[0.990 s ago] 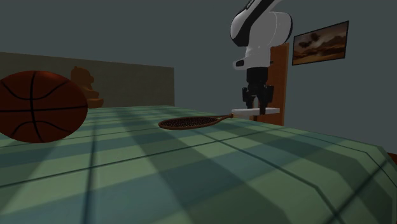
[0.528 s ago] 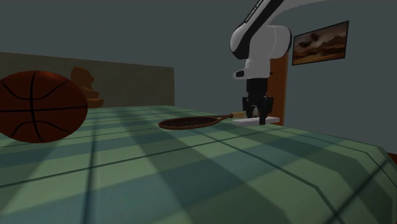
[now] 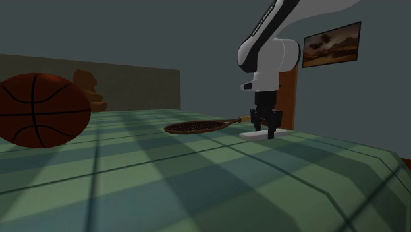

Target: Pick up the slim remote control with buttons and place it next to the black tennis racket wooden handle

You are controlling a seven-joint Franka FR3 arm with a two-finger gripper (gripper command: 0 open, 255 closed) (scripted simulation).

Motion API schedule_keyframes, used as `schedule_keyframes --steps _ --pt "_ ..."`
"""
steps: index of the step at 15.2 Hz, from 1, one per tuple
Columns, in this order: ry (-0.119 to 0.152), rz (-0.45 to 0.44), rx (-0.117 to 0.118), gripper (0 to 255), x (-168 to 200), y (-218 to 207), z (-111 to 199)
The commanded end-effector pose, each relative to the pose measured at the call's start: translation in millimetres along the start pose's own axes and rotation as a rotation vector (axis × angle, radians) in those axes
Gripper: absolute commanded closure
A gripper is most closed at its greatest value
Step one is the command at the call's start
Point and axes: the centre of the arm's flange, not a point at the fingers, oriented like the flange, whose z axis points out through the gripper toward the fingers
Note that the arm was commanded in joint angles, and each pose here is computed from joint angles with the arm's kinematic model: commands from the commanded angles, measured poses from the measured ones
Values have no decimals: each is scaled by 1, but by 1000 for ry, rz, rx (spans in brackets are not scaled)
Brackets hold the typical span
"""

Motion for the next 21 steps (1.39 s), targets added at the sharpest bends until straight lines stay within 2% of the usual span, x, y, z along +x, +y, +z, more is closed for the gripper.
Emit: schedule_keyframes --steps 1,5,6,11,15,21 --pt "0 0 -1 255 0 0 1" --pt "0 0 -1 255 0 0 1" --pt "0 0 -1 0 0 0 1" --pt "0 0 -1 0 0 0 1" --pt "0 0 -1 0 0 0 -49" --pt "0 0 -1 0 0 0 -49"
